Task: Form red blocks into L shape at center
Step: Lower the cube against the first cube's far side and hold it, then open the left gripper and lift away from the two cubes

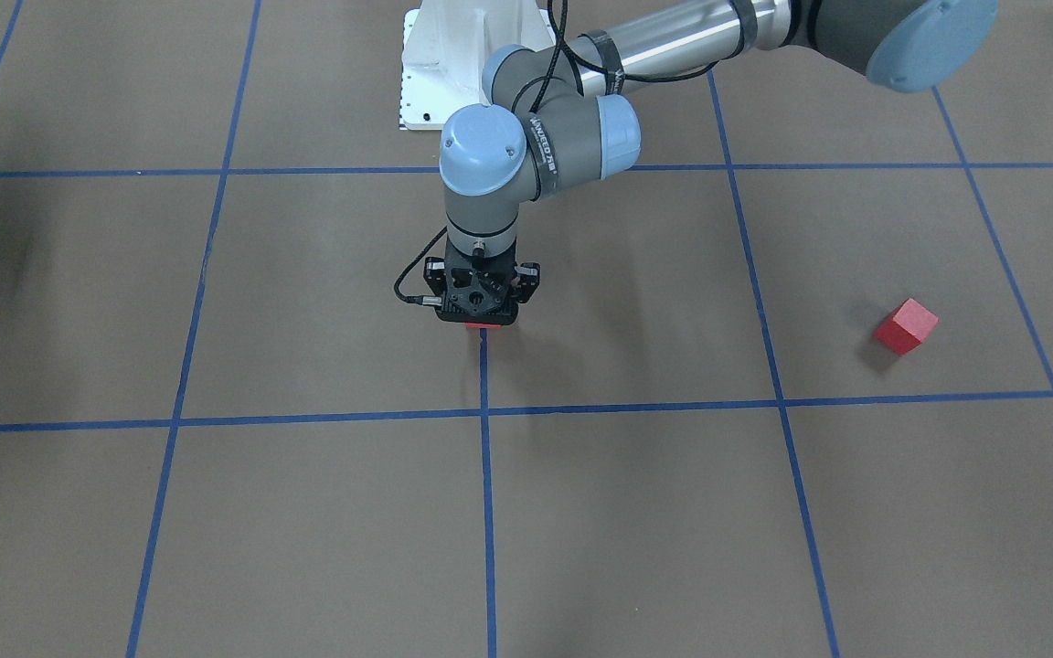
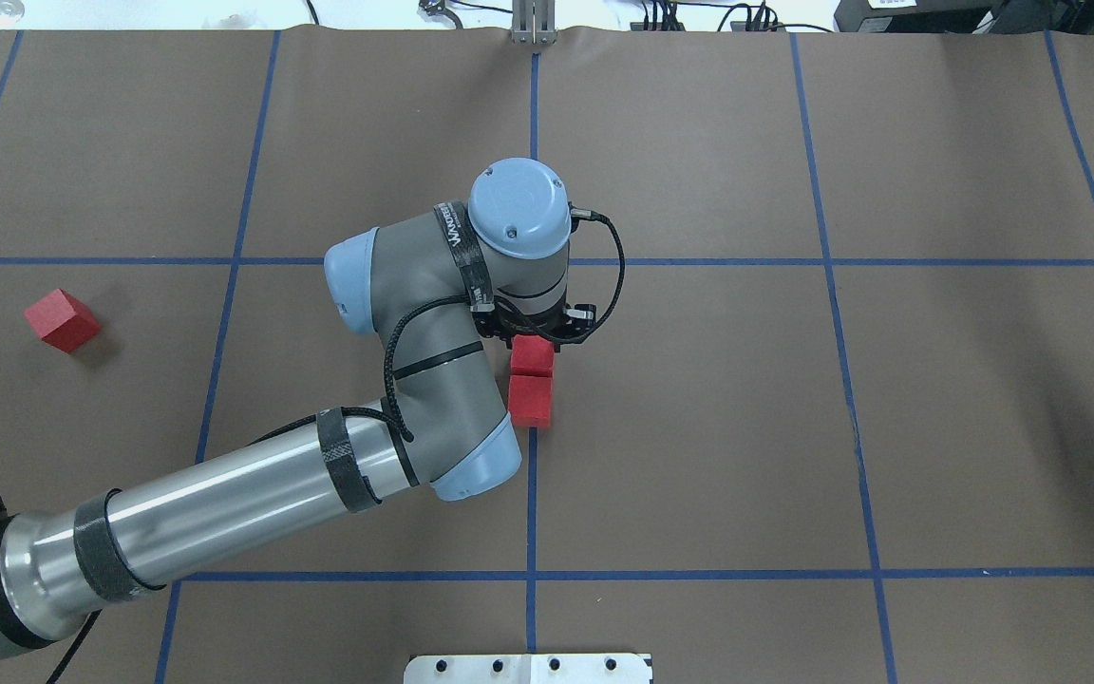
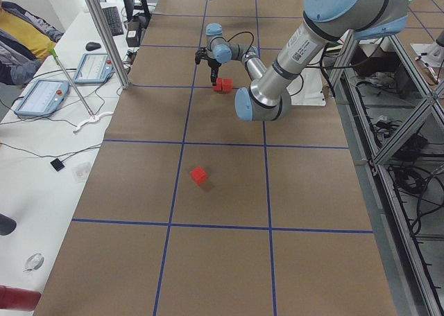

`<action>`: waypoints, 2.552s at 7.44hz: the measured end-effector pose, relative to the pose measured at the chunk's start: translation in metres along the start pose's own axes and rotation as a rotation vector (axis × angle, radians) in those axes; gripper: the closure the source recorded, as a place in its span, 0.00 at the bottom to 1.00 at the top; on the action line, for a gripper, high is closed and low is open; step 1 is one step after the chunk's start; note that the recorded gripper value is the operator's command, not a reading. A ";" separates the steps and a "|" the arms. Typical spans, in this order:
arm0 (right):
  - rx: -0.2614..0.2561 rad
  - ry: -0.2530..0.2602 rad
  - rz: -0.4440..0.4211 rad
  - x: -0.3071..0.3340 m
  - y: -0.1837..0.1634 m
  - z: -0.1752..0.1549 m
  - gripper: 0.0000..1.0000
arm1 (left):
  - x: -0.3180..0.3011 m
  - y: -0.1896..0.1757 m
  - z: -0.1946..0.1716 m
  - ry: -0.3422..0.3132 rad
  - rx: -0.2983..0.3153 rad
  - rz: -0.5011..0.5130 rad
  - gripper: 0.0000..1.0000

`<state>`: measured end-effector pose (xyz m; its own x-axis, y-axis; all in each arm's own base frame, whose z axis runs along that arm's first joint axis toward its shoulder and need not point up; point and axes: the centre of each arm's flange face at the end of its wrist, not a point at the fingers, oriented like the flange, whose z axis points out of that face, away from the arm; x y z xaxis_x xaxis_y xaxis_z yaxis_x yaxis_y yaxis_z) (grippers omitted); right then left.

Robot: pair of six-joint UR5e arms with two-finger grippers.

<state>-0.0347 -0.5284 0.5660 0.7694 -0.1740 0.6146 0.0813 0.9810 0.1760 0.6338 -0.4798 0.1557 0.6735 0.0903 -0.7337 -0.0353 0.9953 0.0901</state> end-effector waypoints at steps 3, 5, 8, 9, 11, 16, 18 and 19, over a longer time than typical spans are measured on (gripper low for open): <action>-0.001 0.000 0.001 0.000 0.000 0.000 0.01 | 0.000 0.000 0.000 0.000 0.000 0.000 0.49; 0.000 0.000 0.001 0.000 0.000 0.000 0.01 | 0.000 0.001 0.000 0.000 0.000 0.002 0.46; 0.000 0.000 0.001 0.000 0.000 0.000 0.01 | -0.003 0.002 0.004 -0.005 -0.003 0.001 0.41; 0.000 0.000 0.000 0.000 0.000 0.000 0.01 | -0.003 0.002 0.005 -0.006 -0.004 0.001 0.40; 0.001 0.000 0.000 0.000 0.000 0.000 0.01 | -0.006 0.003 0.008 -0.014 -0.007 -0.001 0.38; 0.001 0.000 0.001 0.000 0.000 -0.001 0.01 | -0.003 0.003 0.003 -0.003 -0.002 0.003 0.01; 0.000 0.000 0.001 0.000 0.000 0.000 0.01 | -0.002 0.001 -0.019 0.027 0.018 0.013 0.01; 0.000 0.000 0.001 0.001 0.000 0.000 0.01 | -0.008 -0.001 -0.033 0.041 0.032 0.019 0.01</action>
<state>-0.0342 -0.5286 0.5664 0.7697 -0.1729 0.6145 0.0805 0.9812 0.1753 0.6042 -0.4804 0.1396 0.6417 0.1114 -0.7588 -0.0241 0.9918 0.1252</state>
